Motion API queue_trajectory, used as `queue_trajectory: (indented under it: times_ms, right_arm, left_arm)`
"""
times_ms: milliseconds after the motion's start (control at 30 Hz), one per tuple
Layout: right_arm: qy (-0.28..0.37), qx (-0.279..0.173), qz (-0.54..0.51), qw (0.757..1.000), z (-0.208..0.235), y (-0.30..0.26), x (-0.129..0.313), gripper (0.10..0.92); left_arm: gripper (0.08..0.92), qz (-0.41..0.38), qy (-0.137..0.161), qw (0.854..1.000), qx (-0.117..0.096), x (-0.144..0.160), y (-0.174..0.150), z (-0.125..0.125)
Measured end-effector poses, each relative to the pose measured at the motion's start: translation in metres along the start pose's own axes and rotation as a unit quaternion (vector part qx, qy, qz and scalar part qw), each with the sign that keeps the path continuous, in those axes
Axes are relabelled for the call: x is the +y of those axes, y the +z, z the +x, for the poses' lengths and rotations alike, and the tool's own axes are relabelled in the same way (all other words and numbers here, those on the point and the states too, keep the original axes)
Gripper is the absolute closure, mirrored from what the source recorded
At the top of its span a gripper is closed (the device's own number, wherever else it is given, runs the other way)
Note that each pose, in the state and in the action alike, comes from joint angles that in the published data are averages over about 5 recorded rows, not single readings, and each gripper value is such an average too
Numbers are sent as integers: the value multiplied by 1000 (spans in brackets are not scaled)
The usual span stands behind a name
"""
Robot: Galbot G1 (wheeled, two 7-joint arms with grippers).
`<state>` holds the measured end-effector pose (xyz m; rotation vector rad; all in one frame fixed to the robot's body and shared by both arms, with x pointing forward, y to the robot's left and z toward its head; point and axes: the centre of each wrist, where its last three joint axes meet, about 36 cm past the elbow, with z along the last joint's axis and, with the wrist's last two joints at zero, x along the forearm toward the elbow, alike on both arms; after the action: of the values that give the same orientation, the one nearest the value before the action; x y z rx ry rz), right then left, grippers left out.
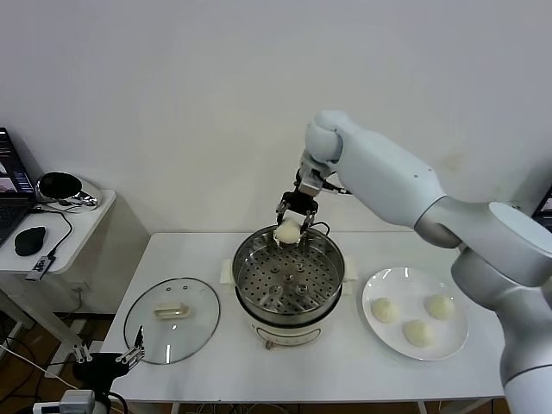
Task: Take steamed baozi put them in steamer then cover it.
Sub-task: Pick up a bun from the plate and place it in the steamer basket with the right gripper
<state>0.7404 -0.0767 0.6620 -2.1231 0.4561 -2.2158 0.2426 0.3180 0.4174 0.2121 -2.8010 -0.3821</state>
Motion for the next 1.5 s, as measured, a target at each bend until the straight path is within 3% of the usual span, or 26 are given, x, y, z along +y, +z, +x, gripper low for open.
queue_trajectory:
  times_ms: [700, 967, 1100, 1500]
  right_arm:
    - [-27, -1, -3, 1000, -67, 3, 3, 459]
    - [-22, -3, -10, 1000, -74, 6, 1, 278]
    - [-17, -5, -16, 1000, -73, 8, 4, 208]
    - [19, 0, -74, 997, -15, 6, 22, 200]
  left_arm:
    - [177, 5, 1, 1000, 6, -3, 6, -4]
    - [177, 7, 4, 1000, 7, -5, 7, -5]
    - [177, 7, 5, 1000, 8, -6, 7, -5]
    - [177, 7, 11, 1000, 5, -6, 5, -8]
